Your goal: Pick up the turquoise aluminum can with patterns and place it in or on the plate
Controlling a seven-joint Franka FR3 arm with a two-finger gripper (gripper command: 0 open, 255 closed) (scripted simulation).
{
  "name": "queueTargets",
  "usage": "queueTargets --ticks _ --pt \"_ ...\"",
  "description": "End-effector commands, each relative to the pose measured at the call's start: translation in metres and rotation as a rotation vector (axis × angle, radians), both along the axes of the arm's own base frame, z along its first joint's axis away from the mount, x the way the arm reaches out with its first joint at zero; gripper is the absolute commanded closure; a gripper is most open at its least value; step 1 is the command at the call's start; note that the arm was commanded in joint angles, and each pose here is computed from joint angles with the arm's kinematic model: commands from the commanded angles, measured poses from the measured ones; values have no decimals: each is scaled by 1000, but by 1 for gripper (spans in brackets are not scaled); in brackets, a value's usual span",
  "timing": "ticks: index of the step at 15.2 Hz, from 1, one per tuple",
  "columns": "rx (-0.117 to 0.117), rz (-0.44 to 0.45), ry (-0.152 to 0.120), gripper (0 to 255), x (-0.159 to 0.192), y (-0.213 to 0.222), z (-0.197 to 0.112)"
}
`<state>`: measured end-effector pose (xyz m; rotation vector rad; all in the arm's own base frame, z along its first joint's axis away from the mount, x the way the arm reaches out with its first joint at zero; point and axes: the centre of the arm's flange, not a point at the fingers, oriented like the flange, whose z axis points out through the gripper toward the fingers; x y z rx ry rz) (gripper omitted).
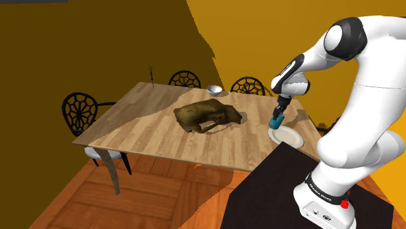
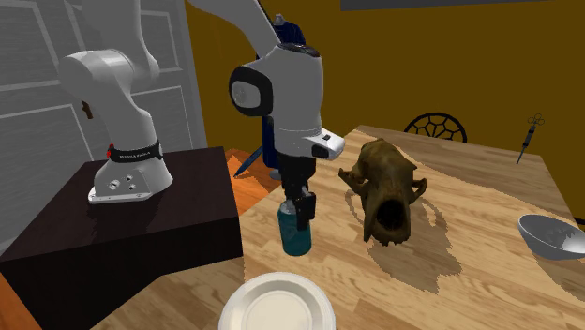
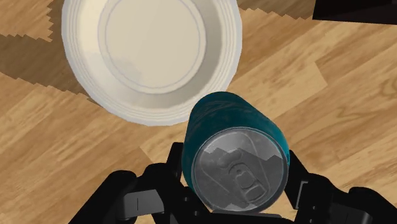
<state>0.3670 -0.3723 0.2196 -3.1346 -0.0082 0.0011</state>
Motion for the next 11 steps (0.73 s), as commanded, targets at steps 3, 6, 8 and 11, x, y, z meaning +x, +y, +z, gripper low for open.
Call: queueTargets --ticks 3,6,8,11 --pt "0 3 0 255 -28 -42 7" --pt "0 3 0 255 -51 -74 10" --pt "0 3 0 255 -69 -100 12" --pt "0 3 0 255 -69 -100 -3"
